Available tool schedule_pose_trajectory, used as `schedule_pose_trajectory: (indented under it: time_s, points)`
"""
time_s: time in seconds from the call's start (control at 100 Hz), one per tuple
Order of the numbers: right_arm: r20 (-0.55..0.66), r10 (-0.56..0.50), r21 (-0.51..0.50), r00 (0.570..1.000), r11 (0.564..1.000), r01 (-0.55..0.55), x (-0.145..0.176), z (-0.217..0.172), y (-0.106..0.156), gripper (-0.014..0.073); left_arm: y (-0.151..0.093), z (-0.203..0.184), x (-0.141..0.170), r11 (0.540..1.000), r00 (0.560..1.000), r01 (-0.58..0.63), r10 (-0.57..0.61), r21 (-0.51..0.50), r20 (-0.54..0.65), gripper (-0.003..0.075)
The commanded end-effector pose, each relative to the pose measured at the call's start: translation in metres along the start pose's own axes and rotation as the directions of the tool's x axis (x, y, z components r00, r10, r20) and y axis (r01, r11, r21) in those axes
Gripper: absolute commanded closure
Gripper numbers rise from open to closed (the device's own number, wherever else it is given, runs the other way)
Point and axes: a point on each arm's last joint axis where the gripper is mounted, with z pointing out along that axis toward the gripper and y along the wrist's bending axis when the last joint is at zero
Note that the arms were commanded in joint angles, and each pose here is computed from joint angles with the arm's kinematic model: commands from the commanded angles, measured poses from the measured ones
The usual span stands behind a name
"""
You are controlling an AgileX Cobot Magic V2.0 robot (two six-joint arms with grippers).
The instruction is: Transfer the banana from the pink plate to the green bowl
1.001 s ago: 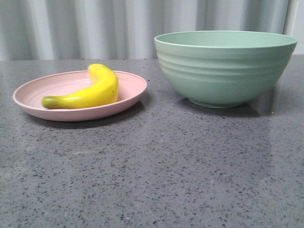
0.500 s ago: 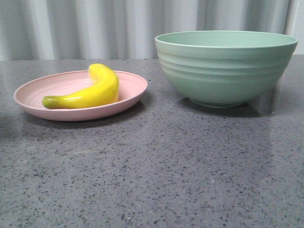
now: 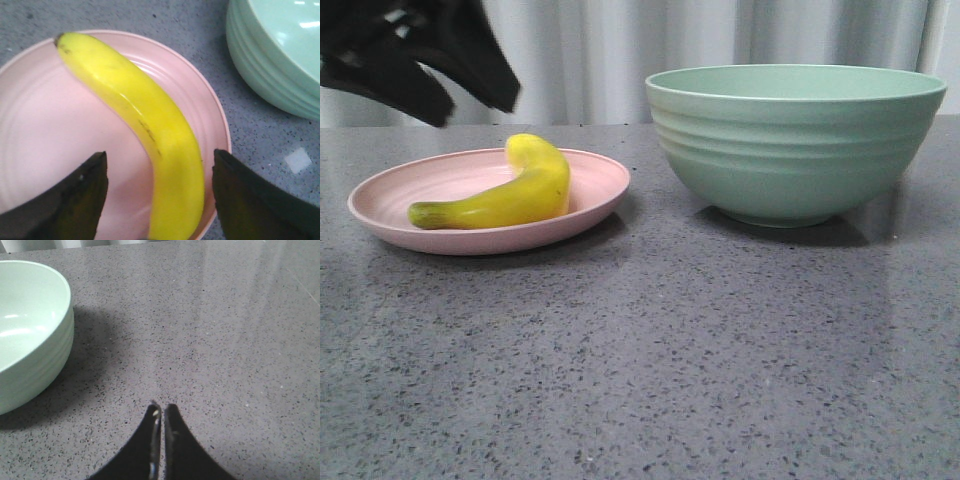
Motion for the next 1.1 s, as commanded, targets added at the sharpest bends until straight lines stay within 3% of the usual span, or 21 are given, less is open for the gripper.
schedule_pose_trajectory:
  time_s: [0.0, 0.55, 1.091]
  points:
    - [0.107, -0.007, -0.003, 0.994, 1.000, 0.007, -0.018, -0.003, 0.000, 0.0668, -0.012, -0.001, -0.018, 0.999, 0.998, 0.002, -0.004, 0.038, 0.056, 0.0307]
    - [0.107, -0.007, -0.003, 0.994, 1.000, 0.007, -0.018, -0.003, 0.000, 0.0668, -0.011, 0.034, -0.010, 0.998, 0.993, 0.042, -0.036, 0.053, -0.110, 0.0307]
    - [0.114, -0.007, -0.003, 0.993, 1.000, 0.007, -0.019, -0.004, 0.000, 0.0668, -0.012, 0.034, -0.009, 0.997, 0.992, 0.045, -0.038, 0.056, -0.122, 0.0309]
